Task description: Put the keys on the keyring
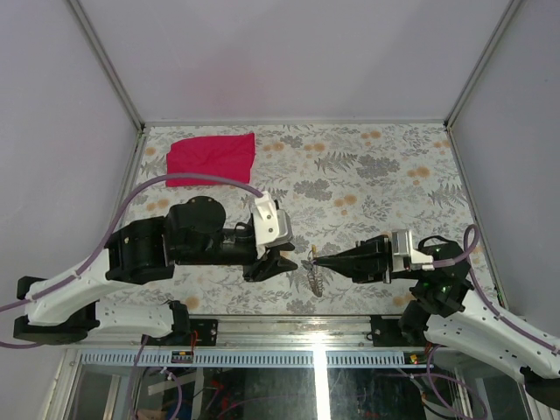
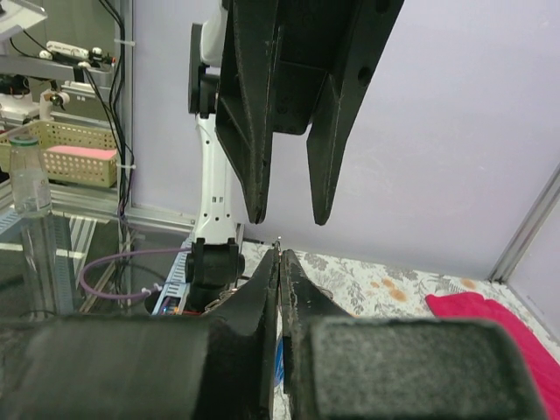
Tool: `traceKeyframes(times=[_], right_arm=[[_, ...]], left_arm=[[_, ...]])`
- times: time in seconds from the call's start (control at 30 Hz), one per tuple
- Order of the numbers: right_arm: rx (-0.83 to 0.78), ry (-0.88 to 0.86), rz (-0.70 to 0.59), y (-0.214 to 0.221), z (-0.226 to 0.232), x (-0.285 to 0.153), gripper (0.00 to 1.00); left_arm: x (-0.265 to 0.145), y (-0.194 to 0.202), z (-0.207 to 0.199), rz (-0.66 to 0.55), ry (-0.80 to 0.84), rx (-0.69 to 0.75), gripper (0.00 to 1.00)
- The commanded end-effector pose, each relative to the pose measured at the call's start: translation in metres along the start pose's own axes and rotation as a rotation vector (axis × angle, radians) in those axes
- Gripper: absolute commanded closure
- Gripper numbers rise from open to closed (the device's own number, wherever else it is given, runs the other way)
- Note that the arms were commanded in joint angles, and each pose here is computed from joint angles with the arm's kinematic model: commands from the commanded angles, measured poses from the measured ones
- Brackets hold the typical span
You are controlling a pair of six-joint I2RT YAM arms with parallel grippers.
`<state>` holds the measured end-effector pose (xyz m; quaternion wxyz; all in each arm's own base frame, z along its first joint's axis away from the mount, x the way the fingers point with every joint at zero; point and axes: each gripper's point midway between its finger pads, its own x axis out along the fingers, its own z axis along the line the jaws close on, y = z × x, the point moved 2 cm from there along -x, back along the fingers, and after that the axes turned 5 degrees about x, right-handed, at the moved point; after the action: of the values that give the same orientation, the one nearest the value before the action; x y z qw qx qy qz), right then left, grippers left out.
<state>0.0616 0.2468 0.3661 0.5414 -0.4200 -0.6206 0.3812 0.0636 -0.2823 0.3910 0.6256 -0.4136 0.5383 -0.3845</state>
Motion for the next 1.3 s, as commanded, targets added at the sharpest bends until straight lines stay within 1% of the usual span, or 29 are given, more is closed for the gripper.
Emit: traceKeyframes(times=[0.0, 0.13, 0.23, 0.33, 0.43, 0.5, 0.57, 0.7, 0.8, 0.9, 0.93, 1.0, 1.1, 1.27], right_arm=[[-0.056, 0.001, -0.159, -0.038, 0.001, 0.004, 1.00], [-0.061, 0.003, -0.160, -0.036, 0.000, 0.004, 1.00], [-0.077, 0.027, -0.133, -0.033, -0.003, 0.002, 1.00], [-0.115, 0.072, -0.078, -0.027, -0.009, -0.003, 1.00], [-0.137, 0.141, 0.005, -0.014, -0.018, -0.011, 1.00], [-0.136, 0.183, 0.082, -0.001, -0.024, -0.019, 1.00], [-0.140, 0.217, 0.127, 0.006, -0.029, -0.024, 1.00], [-0.129, 0.261, 0.171, 0.019, -0.034, -0.030, 1.00], [-0.106, 0.311, 0.196, 0.031, -0.041, -0.035, 1.00], [-0.061, 0.357, 0.200, 0.043, -0.046, -0.038, 1.00], [-0.051, 0.360, 0.199, 0.046, -0.046, -0.038, 1.00], [-0.036, 0.363, 0.205, 0.051, -0.046, -0.039, 1.00], [-0.017, 0.373, 0.238, 0.059, -0.048, -0.040, 1.00], [0.004, 0.378, 0.274, 0.068, -0.049, -0.041, 1.00]], left_arm=[[-0.002, -0.024, 0.004, -0.153, -0.040, -0.021, 0.61], [-0.003, -0.025, 0.005, -0.176, -0.049, -0.032, 0.60], [-0.001, -0.018, 0.009, -0.158, -0.082, -0.056, 0.60], [0.000, -0.007, 0.018, -0.135, -0.153, -0.105, 0.57], [0.004, 0.010, 0.029, -0.101, -0.241, -0.168, 0.55], [0.007, 0.025, 0.038, -0.073, -0.298, -0.219, 0.54], [0.010, 0.040, 0.048, -0.042, -0.343, -0.270, 0.54], [0.017, 0.072, 0.073, 0.004, -0.361, -0.391, 0.54], [0.021, 0.097, 0.093, 0.041, -0.423, -0.480, 0.55], [0.021, 0.127, 0.112, 0.097, -0.523, -0.580, 0.55], [0.019, 0.136, 0.117, 0.108, -0.561, -0.612, 0.53], [0.015, 0.157, 0.126, 0.140, -0.652, -0.673, 0.52], [0.007, 0.188, 0.133, 0.177, -0.790, -0.756, 0.52], [0.001, 0.235, 0.134, 0.220, -0.955, -0.866, 0.49]])
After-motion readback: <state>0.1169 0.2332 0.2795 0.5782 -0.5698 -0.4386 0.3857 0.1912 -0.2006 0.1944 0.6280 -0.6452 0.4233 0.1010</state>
